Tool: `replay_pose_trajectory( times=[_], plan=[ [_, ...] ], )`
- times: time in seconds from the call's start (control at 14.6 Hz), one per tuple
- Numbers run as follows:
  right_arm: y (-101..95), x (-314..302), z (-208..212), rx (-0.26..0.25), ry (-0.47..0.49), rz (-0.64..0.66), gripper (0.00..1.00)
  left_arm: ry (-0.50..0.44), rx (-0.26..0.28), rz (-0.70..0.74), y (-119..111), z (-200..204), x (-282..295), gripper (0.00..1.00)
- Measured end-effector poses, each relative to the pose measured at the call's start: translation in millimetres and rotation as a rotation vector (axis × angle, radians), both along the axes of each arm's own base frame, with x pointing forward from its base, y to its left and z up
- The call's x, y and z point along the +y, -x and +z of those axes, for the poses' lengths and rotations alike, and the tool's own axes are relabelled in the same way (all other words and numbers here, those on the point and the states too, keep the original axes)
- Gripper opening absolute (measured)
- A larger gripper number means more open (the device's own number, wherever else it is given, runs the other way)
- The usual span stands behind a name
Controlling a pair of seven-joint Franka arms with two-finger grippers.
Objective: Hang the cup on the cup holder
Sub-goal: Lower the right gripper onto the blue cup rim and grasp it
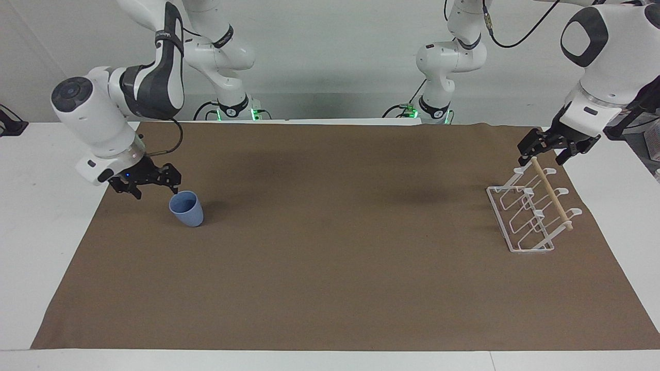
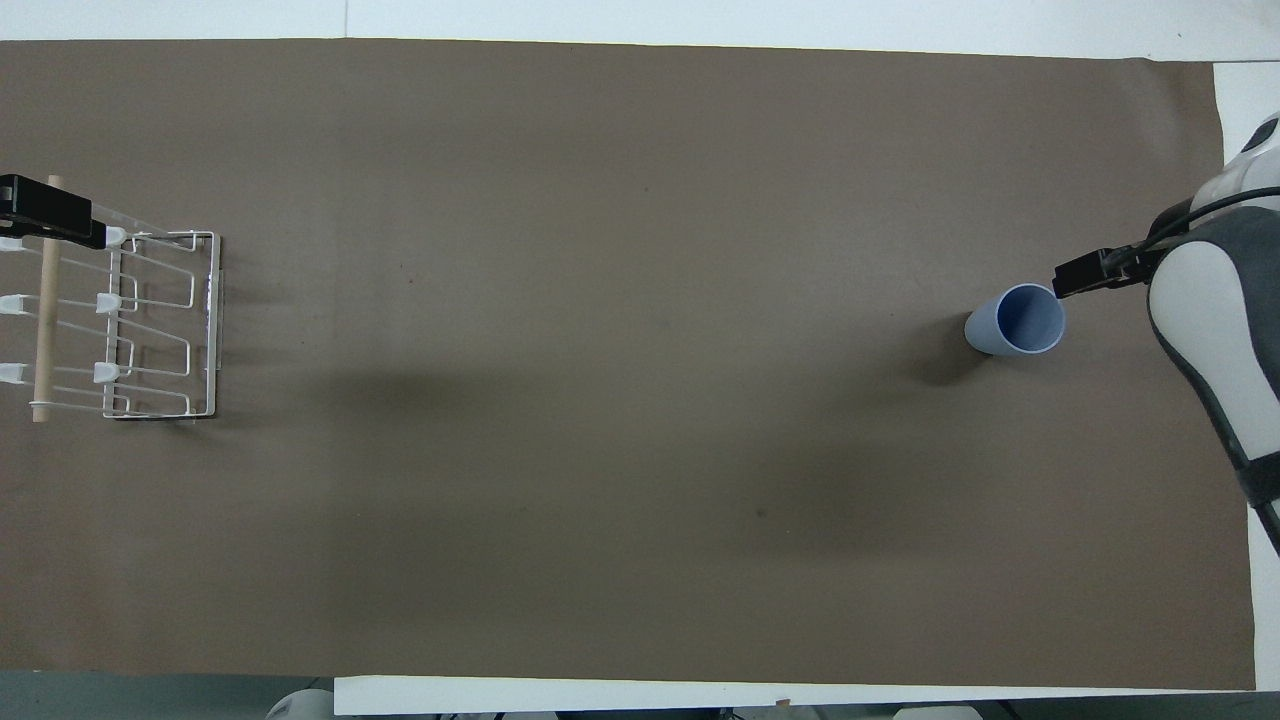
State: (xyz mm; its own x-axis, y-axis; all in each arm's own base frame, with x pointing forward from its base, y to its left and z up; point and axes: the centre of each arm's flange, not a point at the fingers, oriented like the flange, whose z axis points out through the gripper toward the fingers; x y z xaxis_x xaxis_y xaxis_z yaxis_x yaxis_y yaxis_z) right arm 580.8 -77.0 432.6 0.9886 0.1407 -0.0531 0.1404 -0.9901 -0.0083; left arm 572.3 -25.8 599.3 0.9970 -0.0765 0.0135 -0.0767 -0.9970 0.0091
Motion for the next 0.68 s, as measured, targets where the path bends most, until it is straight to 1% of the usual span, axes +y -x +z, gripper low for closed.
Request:
replay_pose_trajectory(
  times=[0.21, 0.34, 0.55, 0.62, 0.68],
  plan=[
    [5.3, 1, -32, 0.006, -0.002, -0.001, 0.95, 0.0, 0.0, 0.0, 0, 0, 0, 1.0],
    [10.3, 1, -46, 0.006, -0.003, -0.002, 0.91, 0.0, 0.0, 0.0, 0, 0, 0, 1.0],
    [15.2, 2, -65, 0.006, -0.003, -0.003, 0.89, 0.0, 0.0, 0.0, 0, 0, 0, 1.0],
    [16.1, 1, -70, 0.012, -0.003, -0.003, 0.83, 0.0, 0.0, 0.0, 0, 0, 0, 1.0],
    [16.2, 1, -74, 0.018, -0.004, -0.004, 0.72, 0.0, 0.0, 0.0, 0, 0, 0, 1.0]
  ],
)
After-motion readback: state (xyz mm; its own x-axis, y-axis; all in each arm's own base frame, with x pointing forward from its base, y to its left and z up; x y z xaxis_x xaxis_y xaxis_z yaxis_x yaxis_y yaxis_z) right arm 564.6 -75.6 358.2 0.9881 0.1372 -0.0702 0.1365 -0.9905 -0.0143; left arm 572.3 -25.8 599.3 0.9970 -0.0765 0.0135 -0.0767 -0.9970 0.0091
